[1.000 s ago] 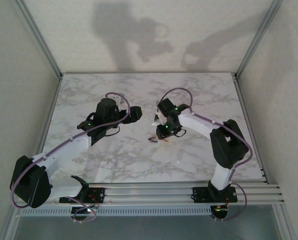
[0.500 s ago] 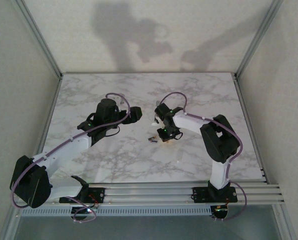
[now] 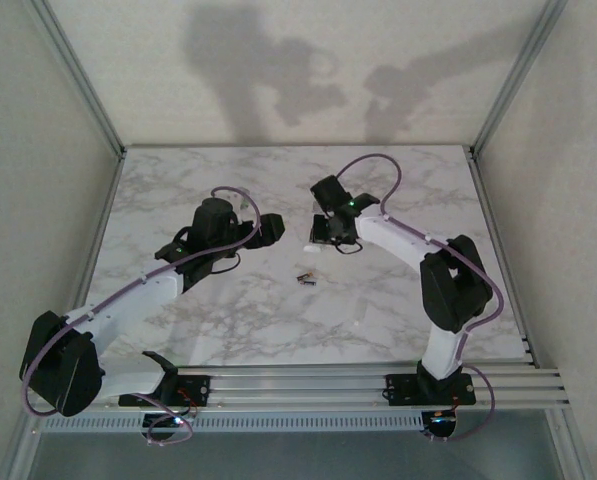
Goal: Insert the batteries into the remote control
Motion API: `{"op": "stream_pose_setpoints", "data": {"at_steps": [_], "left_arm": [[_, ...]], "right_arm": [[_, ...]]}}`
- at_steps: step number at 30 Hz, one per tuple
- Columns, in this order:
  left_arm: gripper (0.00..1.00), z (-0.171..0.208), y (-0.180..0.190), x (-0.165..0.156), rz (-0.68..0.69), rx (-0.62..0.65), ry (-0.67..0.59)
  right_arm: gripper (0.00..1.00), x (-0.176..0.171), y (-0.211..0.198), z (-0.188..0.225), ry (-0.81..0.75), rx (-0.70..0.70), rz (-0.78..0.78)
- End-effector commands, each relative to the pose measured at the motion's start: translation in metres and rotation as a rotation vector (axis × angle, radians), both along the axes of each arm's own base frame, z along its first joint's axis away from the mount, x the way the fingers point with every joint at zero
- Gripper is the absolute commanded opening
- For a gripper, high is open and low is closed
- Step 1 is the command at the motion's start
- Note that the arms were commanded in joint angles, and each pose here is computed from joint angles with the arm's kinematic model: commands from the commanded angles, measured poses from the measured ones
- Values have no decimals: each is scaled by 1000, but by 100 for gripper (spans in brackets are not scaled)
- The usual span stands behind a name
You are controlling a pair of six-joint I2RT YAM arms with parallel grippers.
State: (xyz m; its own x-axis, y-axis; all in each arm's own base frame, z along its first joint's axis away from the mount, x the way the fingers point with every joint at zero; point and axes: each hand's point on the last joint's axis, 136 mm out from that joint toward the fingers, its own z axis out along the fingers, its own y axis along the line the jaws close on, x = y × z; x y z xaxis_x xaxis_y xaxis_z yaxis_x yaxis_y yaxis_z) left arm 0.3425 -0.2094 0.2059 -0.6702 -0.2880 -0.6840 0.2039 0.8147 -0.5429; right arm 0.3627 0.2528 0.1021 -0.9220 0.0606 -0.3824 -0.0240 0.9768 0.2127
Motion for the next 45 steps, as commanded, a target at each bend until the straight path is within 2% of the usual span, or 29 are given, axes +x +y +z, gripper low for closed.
{"op": "stream_pose_setpoints", "data": {"at_steps": [1,13,20,24,30,37,45], "left_arm": [[99,9,5,-3,24,-10,-28],[100,6,7,-4,31,-3,-24],[99,5,7,-4,29,0,-25],[100,6,7,-4,29,-1,-28],[100,5,5,-2,24,-5,-27],[100,6,6,-3,25,-3,-29],[100,6,6,-5,25,-8,-32]], "right_arm": [[8,17,12,-12,40,52,-122],[9,32,24,-44,113,12,-157],[15,31,24,-57,149,-8,-148],[20,31,22,-56,149,-25,-149],[22,29,21,-46,140,-25,-143],[20,21,16,-34,132,-23,-124],[19,16,16,-44,151,-51,-101]]}}
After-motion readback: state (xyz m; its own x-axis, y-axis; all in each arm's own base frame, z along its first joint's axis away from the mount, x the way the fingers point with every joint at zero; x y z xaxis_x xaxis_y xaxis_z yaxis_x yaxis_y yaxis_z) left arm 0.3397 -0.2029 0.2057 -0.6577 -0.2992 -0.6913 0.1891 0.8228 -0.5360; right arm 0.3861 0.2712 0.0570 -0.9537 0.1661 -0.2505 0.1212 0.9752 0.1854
